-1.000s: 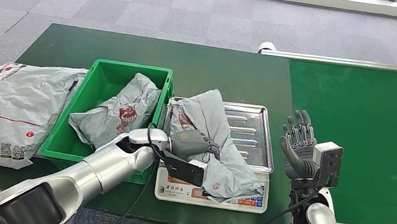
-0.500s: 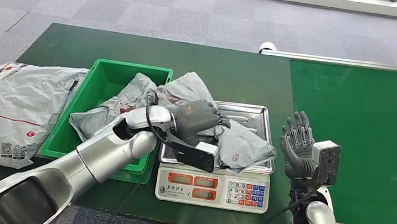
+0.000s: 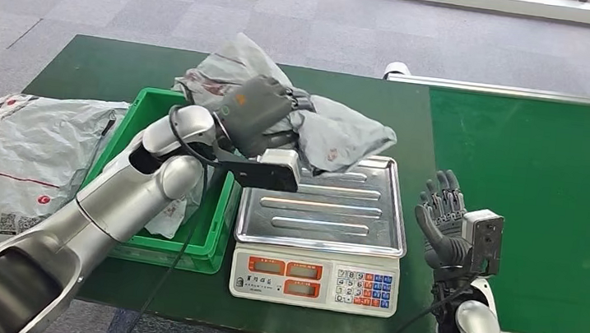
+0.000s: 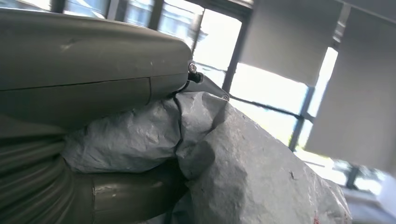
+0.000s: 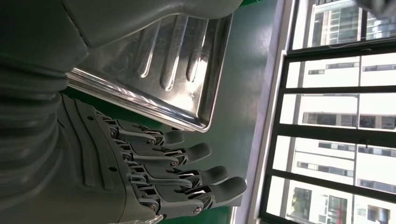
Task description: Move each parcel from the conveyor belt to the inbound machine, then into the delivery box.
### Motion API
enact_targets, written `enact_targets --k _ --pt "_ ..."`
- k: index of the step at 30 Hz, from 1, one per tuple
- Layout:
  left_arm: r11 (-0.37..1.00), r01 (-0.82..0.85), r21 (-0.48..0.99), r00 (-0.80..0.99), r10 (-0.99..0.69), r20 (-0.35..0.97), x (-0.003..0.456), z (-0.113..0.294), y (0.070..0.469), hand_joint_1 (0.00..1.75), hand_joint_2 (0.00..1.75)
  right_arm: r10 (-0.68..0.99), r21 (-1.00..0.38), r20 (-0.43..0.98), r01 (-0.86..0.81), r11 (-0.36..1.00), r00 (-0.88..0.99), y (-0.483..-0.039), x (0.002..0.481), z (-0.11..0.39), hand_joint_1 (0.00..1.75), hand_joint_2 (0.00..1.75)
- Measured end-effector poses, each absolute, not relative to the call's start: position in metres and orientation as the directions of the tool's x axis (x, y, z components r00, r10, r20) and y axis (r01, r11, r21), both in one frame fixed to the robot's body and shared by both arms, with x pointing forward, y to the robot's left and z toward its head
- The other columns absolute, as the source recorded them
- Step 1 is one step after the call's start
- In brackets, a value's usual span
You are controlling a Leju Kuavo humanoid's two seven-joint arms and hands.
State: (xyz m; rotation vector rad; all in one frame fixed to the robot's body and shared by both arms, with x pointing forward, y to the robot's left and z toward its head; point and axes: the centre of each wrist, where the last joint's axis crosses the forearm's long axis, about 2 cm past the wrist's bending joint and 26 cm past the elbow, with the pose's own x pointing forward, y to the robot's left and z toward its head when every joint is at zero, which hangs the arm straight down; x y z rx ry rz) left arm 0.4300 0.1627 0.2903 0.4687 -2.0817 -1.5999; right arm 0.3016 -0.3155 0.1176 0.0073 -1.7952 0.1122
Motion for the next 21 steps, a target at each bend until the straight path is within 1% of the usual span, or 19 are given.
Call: enact_targets --k 3,7,14,21 --pt "0.315 -0.024 0.949 -0.721 -0.663 0.202 0.442 0.277 0.195 1.75 1.75 0.067 -0.080 0.975 -0.054 0.995 -0.211 -0.315 0.293 0.116 0.00 1.75" --pt "0.321 0.017 0.947 -0.593 -0.759 0.268 0.449 0.245 0.235 1.75 1.75 0.074 -0.085 0.976 -0.043 0.995 -0.204 -0.317 0.285 0.114 0.00 1.75" --pt "0.269 0.128 0.955 -0.417 -0.859 0.298 0.443 0.200 0.276 1.75 1.75 0.074 -0.084 0.974 -0.041 0.996 -0.213 -0.322 0.286 0.118 0.00 1.75" --pt "0.251 0.223 0.942 -0.324 -0.892 0.314 0.428 0.158 0.305 1.75 1.75 0.061 -0.076 0.967 -0.052 0.996 -0.246 -0.337 0.307 0.125 0.00 1.75"
